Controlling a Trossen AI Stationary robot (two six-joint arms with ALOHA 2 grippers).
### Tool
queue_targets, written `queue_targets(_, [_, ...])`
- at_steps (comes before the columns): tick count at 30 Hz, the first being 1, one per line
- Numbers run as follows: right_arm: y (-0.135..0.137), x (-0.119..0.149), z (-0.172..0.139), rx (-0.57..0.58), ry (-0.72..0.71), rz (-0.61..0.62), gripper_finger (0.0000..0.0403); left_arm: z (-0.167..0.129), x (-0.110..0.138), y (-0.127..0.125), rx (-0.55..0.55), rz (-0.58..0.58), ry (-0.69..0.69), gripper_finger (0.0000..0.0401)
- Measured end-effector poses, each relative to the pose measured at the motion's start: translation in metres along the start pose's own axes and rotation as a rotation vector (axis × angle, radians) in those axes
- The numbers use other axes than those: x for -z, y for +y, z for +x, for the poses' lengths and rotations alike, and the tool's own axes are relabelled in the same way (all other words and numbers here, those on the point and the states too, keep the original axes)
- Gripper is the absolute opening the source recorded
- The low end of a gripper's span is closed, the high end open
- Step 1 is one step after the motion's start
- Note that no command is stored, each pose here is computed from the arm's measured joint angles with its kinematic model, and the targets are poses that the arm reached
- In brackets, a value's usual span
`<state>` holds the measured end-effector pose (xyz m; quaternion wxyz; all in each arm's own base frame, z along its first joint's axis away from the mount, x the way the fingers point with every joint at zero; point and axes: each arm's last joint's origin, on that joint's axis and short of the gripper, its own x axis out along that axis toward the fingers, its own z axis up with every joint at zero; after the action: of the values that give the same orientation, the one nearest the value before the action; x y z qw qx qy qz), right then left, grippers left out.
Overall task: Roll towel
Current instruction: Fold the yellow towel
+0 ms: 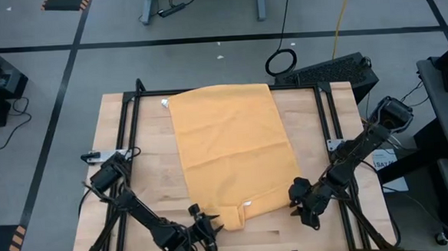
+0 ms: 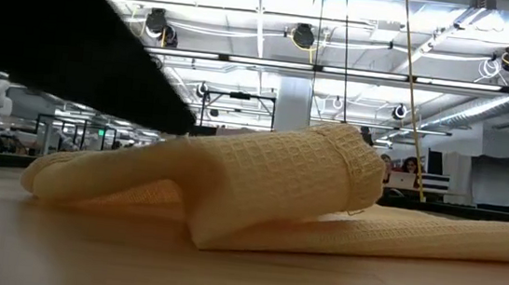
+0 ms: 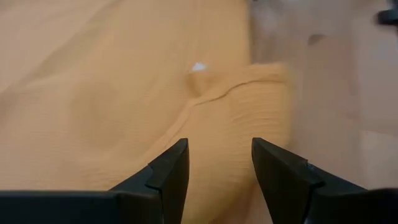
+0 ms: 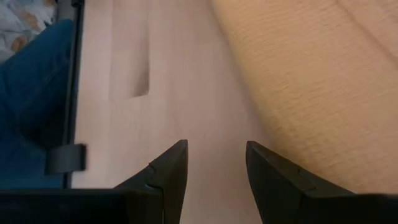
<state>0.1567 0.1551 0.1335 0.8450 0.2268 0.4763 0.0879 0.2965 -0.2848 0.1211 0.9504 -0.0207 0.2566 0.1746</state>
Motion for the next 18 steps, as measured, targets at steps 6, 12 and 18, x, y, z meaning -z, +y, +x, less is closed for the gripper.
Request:
queue_targets(6, [0.006, 0.009, -0.001, -0.021, 0.024, 0.031, 0.0153, -0.015, -0.012, -0.002, 0.030, 0.012, -0.035, 0.0180])
queue_targets(12, [0.009, 0.015, -0.002, -0.032, 0.061, 0.067, 0.0153, -0.001, -0.045, 0.008, 0.086, -0.031, -0.034, 0.0180])
queue_targets(18, [0.009, 0.021, -0.003, -0.015, 0.086, 0.074, 0.0153, 0.011, -0.071, 0.024, 0.209, 0.004, 0.057, 0.0180])
